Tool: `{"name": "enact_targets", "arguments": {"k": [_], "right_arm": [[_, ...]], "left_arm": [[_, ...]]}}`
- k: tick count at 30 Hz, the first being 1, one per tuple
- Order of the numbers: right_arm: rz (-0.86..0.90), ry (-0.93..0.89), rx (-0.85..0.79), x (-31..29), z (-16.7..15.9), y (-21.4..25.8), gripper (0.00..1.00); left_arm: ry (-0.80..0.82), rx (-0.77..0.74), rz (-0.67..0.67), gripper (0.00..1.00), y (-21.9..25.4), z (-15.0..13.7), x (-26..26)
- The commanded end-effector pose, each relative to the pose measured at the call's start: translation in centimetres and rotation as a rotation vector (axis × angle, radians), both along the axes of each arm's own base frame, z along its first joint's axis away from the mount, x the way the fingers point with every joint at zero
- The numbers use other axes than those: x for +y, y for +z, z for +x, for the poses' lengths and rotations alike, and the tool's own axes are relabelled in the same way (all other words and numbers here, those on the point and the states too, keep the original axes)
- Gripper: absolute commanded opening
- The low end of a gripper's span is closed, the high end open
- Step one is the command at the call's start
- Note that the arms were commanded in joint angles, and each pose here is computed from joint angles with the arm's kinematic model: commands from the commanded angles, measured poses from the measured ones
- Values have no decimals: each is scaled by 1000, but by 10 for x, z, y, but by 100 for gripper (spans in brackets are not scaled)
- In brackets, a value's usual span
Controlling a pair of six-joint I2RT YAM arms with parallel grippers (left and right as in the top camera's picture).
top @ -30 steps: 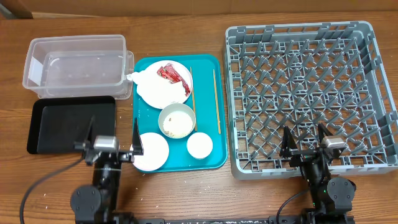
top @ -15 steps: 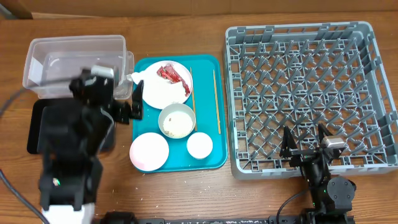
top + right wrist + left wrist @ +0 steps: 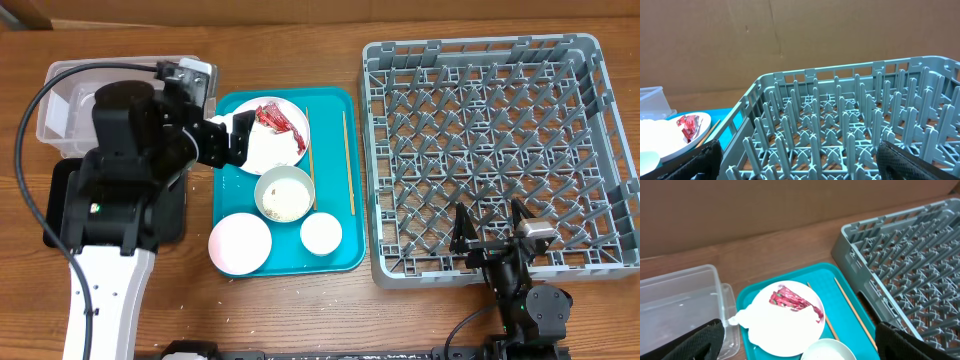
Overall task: Sort waste into correct bins and load items into the dishwasher
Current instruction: 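Reach the left gripper to the plate and grasp the wrappers and tissue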
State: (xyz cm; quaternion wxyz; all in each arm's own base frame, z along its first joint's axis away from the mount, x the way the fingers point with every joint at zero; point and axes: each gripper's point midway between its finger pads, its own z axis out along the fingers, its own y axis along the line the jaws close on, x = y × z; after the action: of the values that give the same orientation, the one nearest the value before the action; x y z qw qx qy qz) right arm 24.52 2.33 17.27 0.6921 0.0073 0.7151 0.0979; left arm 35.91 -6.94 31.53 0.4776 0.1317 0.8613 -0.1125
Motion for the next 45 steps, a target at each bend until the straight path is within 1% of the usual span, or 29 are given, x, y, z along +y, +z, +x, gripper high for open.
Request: {"name": "enact_targets", "arguments": {"k": [1, 7, 8, 9, 12, 14, 15, 20, 24, 26, 32, 37, 45], "right_arm": [[3, -8, -1, -2, 0, -2, 100], [3, -8, -2, -2, 0, -2, 100], [3, -8, -2, -2, 0, -2, 100], [3, -8, -2, -2, 0, -2, 100], [3, -8, -1, -2, 0, -2, 100], [3, -8, -1, -2, 0, -2, 100], [3, -8, -1, -2, 0, -2, 100], [3, -8, -2, -2, 0, -2, 100], [3, -8, -2, -2, 0, -2, 100], [3, -8, -1, -2, 0, -2, 100], [3, -8, -1, -2, 0, -2, 100], [3, -8, -1, -2, 0, -2, 100], [3, -8, -2, -2, 0, -2, 100]], "left_arm": [[-47, -12, 23, 97, 3, 8, -10], [65, 12, 44, 97, 8, 34, -14], [90, 19, 36, 97, 11, 40, -16], [129, 34, 14, 94, 13, 48, -18], [185, 82, -37, 91, 10, 70, -25], [212, 132, -67, 89, 0, 84, -31], [240, 178, -81, 87, -12, 92, -33], [347, 369, -88, 85, -76, 114, -36], [413, 529, -70, 85, -135, 116, -37], [440, 597, -59, 87, -160, 114, -37], [462, 733, -35, 93, -219, 113, -41], [476, 781, -21, 95, -252, 116, -42], [468, 810, 4, 97, -278, 117, -43]]}}
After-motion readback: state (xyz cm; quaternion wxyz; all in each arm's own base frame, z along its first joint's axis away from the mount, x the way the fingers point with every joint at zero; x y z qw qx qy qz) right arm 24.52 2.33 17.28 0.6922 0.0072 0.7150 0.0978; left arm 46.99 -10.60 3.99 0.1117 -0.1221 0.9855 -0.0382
